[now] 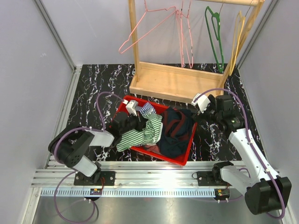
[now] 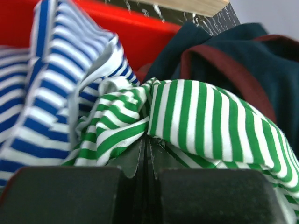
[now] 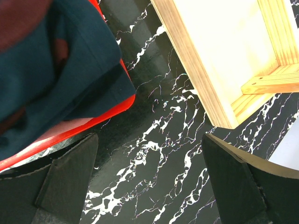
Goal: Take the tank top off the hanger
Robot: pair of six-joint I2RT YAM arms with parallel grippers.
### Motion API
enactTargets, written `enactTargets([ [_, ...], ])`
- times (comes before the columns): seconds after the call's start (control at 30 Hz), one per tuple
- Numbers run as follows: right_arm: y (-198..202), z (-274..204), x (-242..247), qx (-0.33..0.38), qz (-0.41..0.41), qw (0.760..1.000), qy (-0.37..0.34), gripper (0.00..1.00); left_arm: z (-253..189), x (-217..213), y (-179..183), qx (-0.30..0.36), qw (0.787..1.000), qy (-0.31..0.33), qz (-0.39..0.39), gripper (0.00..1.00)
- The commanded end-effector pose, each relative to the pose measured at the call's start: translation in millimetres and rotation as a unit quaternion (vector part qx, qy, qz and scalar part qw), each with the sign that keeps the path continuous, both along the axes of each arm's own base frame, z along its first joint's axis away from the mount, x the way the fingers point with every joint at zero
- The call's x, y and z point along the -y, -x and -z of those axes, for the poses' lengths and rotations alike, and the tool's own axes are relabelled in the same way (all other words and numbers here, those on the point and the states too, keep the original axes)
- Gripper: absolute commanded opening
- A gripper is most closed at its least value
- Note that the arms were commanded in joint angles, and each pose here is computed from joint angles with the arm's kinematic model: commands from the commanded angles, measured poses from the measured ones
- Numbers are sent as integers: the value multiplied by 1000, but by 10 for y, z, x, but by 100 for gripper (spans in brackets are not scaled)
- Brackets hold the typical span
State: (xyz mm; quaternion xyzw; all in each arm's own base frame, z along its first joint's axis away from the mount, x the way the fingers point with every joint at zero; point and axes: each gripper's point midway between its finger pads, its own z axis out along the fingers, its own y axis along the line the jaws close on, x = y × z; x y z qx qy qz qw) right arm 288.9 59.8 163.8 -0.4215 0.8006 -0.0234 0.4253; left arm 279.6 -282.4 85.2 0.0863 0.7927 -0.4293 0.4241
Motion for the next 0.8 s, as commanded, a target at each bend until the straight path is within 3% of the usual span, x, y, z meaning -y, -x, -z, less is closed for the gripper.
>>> enactTargets([
  [0.0, -98, -88, 33, 26, 9, 1000, 0, 100, 64, 25, 70, -16, 999, 33, -1, 0],
  [0.1, -94, -82, 39, 24, 10, 1000, 1, 100, 190, 5, 78, -24, 999, 26, -5, 5],
  [0.17, -92, -95, 45, 26, 13, 1000, 0, 100, 91, -25, 15, -5, 1000, 25, -18, 19],
  [0.23, -92, -110, 42, 28, 13, 1000, -1, 100, -33, -56, -49, 24, 999, 12, -25, 27],
  [0.27, -97, -127, 44, 29, 13, 999, -1, 100, -105, -67, -72, 31, 999, 4, -27, 39],
  [0.37, -82, -226, 48, 40, 17, 999, -7, 100, -545, -131, -140, 96, 995, -13, -33, 62],
  [0.4, -89, -298, 51, 50, 19, 999, -10, 100, -820, -181, -140, 146, 989, -18, -33, 71],
  [0.5, -123, -506, 100, 75, 57, 995, -35, 100, -1128, -325, -164, 199, 977, -61, -45, 88],
  [0.63, -171, -767, 242, 93, 168, 976, -98, 100, -1659, -557, -51, 256, 961, -74, -69, 95],
  [0.77, -131, -1020, 253, 101, 220, 957, -159, 100, -1939, -904, 33, 267, 950, -109, -123, 99],
])
